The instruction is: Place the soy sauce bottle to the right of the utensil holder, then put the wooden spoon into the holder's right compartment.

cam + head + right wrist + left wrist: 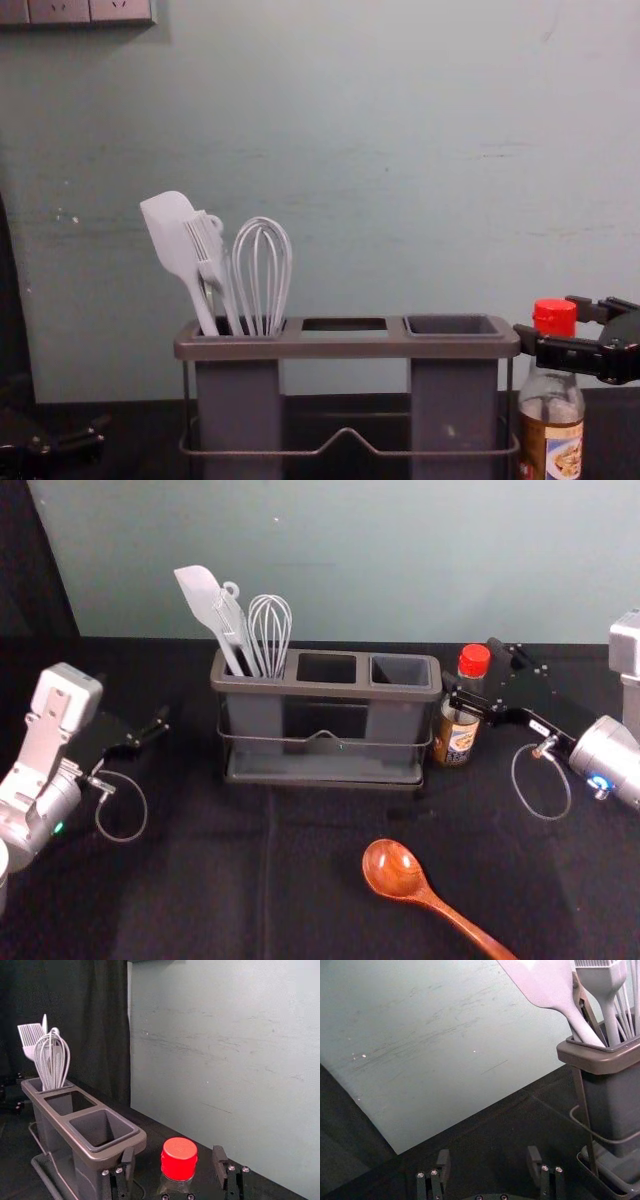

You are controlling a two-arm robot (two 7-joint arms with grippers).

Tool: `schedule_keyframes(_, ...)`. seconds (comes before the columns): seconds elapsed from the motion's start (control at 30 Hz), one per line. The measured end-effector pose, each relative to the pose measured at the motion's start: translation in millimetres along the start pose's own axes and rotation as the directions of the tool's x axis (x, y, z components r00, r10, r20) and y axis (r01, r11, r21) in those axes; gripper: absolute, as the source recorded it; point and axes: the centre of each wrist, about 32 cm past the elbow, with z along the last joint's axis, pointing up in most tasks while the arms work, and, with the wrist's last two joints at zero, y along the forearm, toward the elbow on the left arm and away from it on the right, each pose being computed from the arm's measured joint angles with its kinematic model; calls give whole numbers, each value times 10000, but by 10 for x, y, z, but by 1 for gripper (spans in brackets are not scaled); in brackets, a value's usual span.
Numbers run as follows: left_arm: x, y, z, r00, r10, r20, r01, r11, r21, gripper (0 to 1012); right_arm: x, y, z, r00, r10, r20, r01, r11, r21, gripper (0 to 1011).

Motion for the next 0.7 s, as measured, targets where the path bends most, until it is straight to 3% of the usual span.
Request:
schedule_keyframes(0.4, 0, 0, 0, 10000, 0, 1, 0, 10000, 0, 1005, -1, 1, 2, 10000, 7, 7, -7, 10000, 10, 1004)
schedule_keyframes(0.7, 0, 0, 0, 10000, 1, 0, -1, 10000, 0, 1005, -13, -50, 104, 9996, -167, 222, 162, 9996, 217, 1004)
